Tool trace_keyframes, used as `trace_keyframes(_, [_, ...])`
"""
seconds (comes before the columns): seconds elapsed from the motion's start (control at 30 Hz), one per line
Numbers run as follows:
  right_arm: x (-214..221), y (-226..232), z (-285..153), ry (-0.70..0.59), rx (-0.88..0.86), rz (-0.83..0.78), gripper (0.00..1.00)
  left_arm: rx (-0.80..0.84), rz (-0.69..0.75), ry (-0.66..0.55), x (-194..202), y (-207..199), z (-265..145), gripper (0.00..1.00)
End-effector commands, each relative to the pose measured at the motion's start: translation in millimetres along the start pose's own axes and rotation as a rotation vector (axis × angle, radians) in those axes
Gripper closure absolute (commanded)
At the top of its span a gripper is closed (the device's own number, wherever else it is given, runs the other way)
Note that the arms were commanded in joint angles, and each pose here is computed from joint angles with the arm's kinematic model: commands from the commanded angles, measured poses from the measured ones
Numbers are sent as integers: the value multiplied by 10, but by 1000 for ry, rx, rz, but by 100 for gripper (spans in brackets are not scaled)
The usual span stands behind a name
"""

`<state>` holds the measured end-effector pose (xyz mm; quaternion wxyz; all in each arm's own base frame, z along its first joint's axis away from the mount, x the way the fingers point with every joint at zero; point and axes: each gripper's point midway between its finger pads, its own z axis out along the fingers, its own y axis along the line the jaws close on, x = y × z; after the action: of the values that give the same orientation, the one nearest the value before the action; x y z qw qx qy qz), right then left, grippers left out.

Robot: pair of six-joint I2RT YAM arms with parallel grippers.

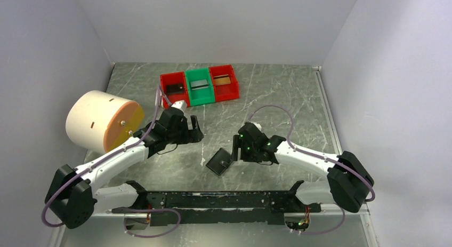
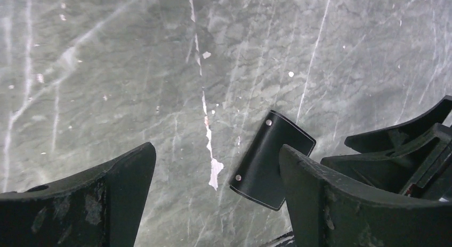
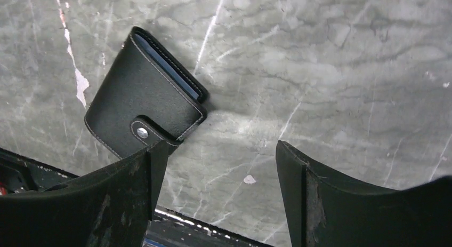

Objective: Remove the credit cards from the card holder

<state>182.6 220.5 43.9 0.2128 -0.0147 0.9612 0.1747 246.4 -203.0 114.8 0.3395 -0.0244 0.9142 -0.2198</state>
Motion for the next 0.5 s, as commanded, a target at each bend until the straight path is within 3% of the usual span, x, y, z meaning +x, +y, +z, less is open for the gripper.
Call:
trace_keyframes(0.0, [-11,100,-25,-20,-10,120,23,130,10,38,34,-251,60,11])
trace_keyframes(0.3, [22,548,160,18,-142,167,31,146,-28,87,238,-206,120,19])
trace_keyframes(0.47, [-145,703,281,18,-130,96,34,136,-39,91,300,-147,97,25])
